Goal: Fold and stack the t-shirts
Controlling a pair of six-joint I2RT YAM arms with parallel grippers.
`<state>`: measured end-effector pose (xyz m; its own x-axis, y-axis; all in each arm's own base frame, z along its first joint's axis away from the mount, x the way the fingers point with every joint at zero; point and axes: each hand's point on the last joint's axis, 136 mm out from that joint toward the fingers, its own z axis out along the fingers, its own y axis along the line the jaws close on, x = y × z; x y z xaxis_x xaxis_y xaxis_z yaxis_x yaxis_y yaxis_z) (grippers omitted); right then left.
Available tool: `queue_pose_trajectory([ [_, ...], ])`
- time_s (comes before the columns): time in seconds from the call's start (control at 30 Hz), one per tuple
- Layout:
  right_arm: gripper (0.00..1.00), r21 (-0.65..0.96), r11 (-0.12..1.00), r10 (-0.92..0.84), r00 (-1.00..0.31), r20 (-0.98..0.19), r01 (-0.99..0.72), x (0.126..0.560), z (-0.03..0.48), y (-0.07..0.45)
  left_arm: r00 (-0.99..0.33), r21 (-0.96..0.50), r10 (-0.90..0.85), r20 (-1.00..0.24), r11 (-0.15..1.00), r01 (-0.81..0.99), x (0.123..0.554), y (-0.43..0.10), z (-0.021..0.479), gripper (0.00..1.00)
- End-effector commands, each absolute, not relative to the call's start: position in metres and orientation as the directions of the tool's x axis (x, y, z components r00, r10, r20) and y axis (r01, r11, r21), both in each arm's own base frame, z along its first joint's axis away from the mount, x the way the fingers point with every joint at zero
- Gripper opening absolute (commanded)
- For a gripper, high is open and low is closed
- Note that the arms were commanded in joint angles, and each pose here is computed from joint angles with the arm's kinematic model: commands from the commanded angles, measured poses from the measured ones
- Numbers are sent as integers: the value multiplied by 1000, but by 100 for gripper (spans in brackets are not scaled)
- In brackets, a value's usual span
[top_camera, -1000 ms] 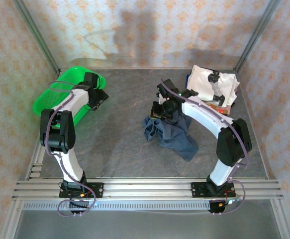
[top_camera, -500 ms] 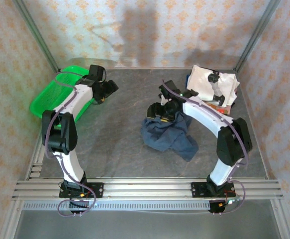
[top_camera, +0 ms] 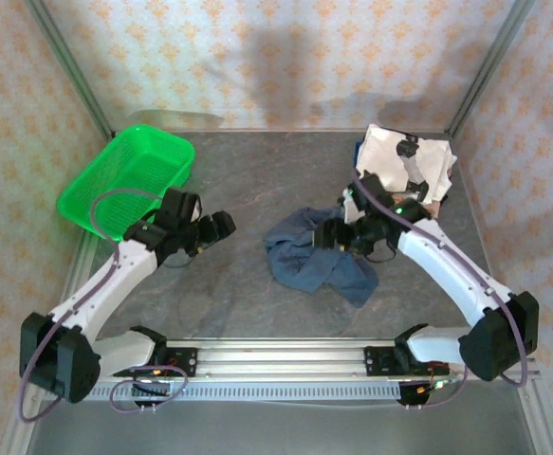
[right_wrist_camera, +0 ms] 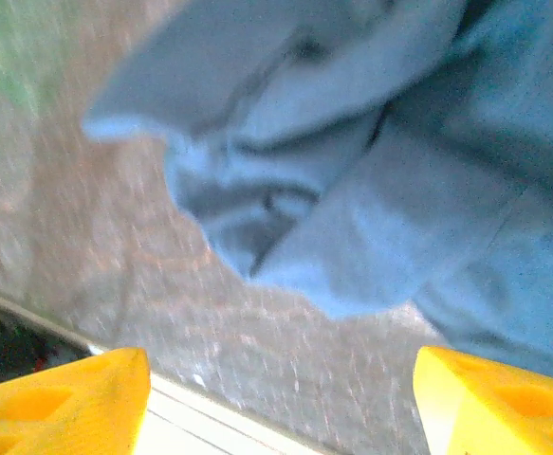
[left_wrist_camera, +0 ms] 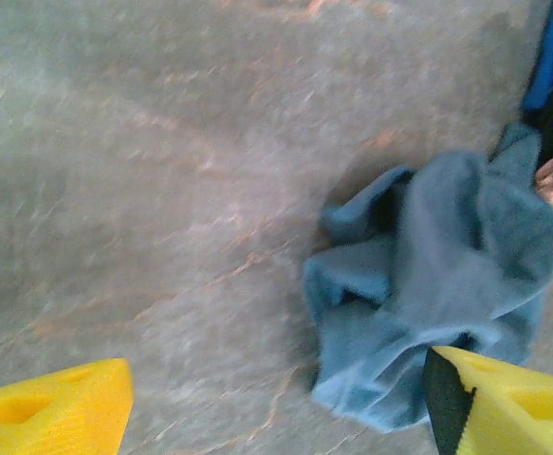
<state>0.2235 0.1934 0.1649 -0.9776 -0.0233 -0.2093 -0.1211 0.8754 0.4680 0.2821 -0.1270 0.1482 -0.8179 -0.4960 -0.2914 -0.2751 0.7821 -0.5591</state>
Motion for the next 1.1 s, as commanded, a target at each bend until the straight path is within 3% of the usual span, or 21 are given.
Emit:
queue_pose_trajectory([
  [0.0,71,410,903,-85,-988,-128,-131,198,130,199,-812,-571,-511,-282,769,-286,265,-126,140,81],
  [0.2,67,394,914,-78,-995,-55,-94,182,94,210,-829,-541,-445,-338,813,-216,244,-129,135,81],
  [0.4,67,324,945,-20,-999,-44,-33,182,67,199,-880,-562,-337,-336,821,-100,231,-176,125,80],
  [0.67,78,363,928,126,-986,-107,79,194,84,168,-943,-626,-207,-263,780,3,218,-267,92,71],
  [1.07,80,387,916,170,-978,-123,111,187,96,149,-968,-608,-172,-185,793,-25,234,-305,37,61],
])
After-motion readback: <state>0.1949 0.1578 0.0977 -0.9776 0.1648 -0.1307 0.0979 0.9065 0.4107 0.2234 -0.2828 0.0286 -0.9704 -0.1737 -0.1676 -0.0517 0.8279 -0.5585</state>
